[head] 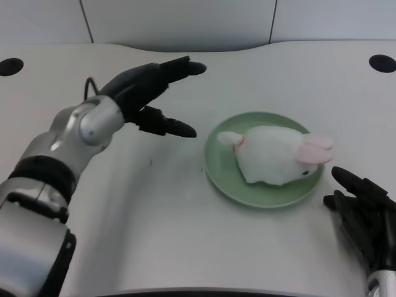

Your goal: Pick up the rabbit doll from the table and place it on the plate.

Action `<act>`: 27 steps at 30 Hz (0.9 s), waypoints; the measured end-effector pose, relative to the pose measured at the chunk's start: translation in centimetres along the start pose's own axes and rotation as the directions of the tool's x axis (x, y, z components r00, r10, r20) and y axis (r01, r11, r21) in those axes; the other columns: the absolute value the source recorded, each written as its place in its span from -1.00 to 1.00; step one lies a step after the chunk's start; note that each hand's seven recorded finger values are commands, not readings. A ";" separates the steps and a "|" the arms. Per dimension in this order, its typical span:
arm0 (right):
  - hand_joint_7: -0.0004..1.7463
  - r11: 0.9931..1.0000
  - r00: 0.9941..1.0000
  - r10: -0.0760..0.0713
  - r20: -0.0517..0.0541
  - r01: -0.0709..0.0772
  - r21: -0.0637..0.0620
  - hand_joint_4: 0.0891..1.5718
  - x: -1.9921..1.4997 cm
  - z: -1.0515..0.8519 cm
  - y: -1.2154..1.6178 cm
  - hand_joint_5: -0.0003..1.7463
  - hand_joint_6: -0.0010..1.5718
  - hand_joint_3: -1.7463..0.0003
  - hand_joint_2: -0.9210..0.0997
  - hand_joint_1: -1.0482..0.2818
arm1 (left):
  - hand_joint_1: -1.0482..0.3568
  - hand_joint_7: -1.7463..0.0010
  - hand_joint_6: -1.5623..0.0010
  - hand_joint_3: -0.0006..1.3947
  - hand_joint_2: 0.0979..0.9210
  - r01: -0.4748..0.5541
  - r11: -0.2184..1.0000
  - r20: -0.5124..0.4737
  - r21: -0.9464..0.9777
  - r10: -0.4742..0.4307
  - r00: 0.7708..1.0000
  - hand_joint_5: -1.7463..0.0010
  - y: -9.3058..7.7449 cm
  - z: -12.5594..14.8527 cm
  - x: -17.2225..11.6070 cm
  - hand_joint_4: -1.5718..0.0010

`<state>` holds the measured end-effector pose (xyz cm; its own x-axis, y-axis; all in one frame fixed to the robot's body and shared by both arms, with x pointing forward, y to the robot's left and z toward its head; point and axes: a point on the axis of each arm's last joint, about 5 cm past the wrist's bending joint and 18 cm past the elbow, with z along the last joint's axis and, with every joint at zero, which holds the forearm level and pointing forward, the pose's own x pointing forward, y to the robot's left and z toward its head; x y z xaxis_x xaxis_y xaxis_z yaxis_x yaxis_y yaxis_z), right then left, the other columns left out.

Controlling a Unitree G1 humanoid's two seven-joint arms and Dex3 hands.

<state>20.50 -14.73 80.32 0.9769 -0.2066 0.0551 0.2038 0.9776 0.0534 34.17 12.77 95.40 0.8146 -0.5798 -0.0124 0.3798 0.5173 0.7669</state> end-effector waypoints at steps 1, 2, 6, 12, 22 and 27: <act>-0.97 1.000 1.000 -0.007 0.000 0.007 0.000 -0.19 0.00 0.00 0.00 0.00 0.17 0.65 -1.00 0.16 | -0.52 0.85 0.62 -0.91 1.00 -0.022 0.999 -0.012 -0.034 0.022 1.000 0.36 -0.1 -0.7 -0.7 0.82; -0.97 1.000 1.000 -0.012 -0.001 0.012 0.002 -0.18 0.00 0.00 -0.02 0.00 0.18 0.65 -1.00 0.17 | -0.52 0.87 0.62 -0.89 1.00 -0.043 0.997 -0.030 -0.067 0.041 0.999 0.38 -0.2 -1.5 -1.4 0.81; -0.97 1.000 1.000 -0.015 0.002 0.015 0.004 -0.19 0.03 0.03 -0.02 0.00 0.18 0.67 -1.00 0.12 | -0.49 0.95 0.56 -0.81 1.00 -0.109 0.981 -0.094 -0.158 0.095 0.991 0.48 -0.7 -3.9 -4.1 0.71; -0.98 1.000 1.000 -0.010 0.008 0.010 0.000 -0.21 0.08 0.09 0.09 0.00 0.16 0.63 -1.00 0.16 | -0.43 0.99 0.47 -0.74 1.00 -0.243 0.901 -0.102 -0.359 0.221 0.970 0.73 -0.8 -5.5 -6.6 0.46; -0.99 0.998 0.998 0.056 0.020 -0.056 -0.014 -0.34 0.36 0.35 0.15 0.02 0.09 0.61 -1.00 0.06 | -0.56 0.95 0.22 -0.59 1.00 -0.389 0.550 -0.220 -0.739 0.350 0.911 0.75 -3.6 -7.7 -12.0 0.06; -0.99 0.998 0.998 0.063 0.022 -0.062 -0.026 -0.34 0.61 0.49 -0.23 0.03 0.09 0.62 -1.00 0.06 | -0.49 0.95 0.14 -0.55 1.00 -0.406 0.398 -0.285 -0.823 0.329 0.900 0.72 -5.6 -7.6 -14.8 0.00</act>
<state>21.02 -15.10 80.83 0.9861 -0.1455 0.0805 0.1440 0.9893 0.0241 23.33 23.25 86.38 0.9833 -0.1725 0.0579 0.1811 0.9590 -0.2178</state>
